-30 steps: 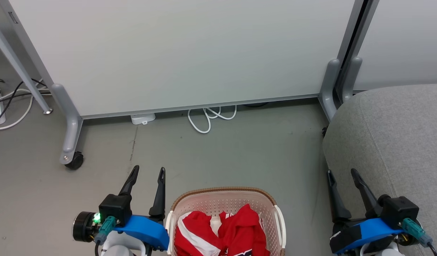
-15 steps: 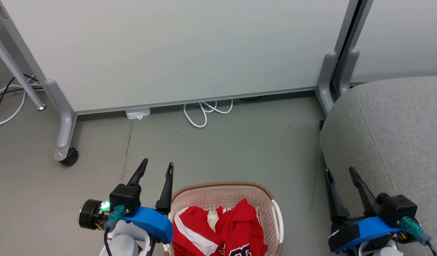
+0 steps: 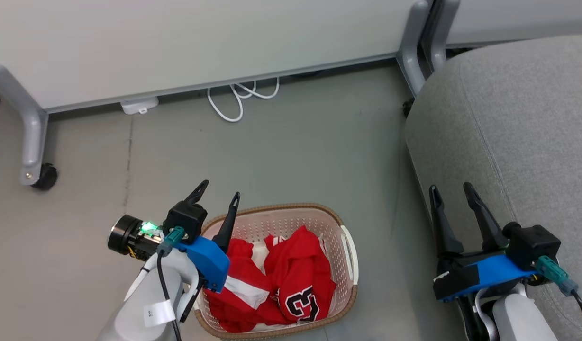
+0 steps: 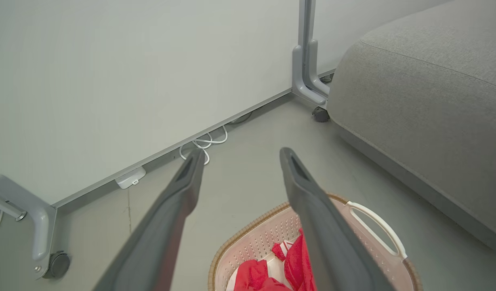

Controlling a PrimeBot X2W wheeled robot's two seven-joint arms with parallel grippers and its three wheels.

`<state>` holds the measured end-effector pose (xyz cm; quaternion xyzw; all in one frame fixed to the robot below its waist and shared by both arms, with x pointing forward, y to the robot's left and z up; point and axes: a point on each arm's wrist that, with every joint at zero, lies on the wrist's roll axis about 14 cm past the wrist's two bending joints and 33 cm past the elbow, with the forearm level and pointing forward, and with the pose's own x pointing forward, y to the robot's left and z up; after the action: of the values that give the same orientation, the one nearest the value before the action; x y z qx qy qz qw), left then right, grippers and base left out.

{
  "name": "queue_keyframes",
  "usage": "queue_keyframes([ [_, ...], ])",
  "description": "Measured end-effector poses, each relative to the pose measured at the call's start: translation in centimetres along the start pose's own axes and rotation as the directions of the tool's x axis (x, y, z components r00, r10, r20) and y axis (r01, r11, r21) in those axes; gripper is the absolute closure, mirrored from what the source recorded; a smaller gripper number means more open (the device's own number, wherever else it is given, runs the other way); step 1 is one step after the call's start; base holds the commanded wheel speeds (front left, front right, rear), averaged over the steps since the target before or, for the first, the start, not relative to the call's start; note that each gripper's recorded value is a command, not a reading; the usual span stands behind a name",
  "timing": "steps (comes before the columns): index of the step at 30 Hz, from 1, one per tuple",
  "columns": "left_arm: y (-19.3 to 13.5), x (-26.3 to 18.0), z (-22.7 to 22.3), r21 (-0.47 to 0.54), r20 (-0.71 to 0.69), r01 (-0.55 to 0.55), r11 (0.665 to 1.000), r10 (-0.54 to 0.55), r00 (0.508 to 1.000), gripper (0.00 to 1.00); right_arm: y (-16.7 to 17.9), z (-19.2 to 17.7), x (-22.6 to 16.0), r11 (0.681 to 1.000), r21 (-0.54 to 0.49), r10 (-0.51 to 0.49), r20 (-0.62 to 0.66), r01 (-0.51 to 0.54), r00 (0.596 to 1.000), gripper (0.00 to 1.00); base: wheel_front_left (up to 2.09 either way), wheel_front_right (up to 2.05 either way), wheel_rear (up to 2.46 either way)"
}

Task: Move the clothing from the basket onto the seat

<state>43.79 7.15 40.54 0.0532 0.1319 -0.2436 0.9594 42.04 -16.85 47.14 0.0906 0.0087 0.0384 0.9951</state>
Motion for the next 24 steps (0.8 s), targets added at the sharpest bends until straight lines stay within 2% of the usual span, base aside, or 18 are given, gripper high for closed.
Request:
queue_keyframes([
  [7,-1.0,3.2,-4.4,0.034,-0.148,0.114,0.993,-0.108,0.983,0.00,-1.8,-1.6,1.3,0.999,0.007,-0.042,-0.036,0.042,0.998,0.00,0.00,0.00,0.00],
  [13,-2.5,4.9,-8.9,0.051,-0.282,0.221,0.974,-0.199,0.939,0.00,-3.0,-3.2,2.4,0.998,0.004,-0.068,-0.070,0.068,0.995,0.00,0.00,0.00,0.00],
  [18,-3.4,5.6,-12.5,0.071,-0.389,0.310,0.948,-0.260,0.884,0.00,-3.8,-4.5,3.3,0.997,-0.002,-0.081,-0.095,0.082,0.992,0.00,0.00,0.00,0.00],
  [24,-4.2,5.2,-17.1,0.078,-0.540,0.411,0.908,-0.308,0.784,0.00,-4.7,-6.1,4.1,0.995,-0.015,-0.096,-0.125,0.095,0.988,0.00,0.00,0.00,0.00],
])
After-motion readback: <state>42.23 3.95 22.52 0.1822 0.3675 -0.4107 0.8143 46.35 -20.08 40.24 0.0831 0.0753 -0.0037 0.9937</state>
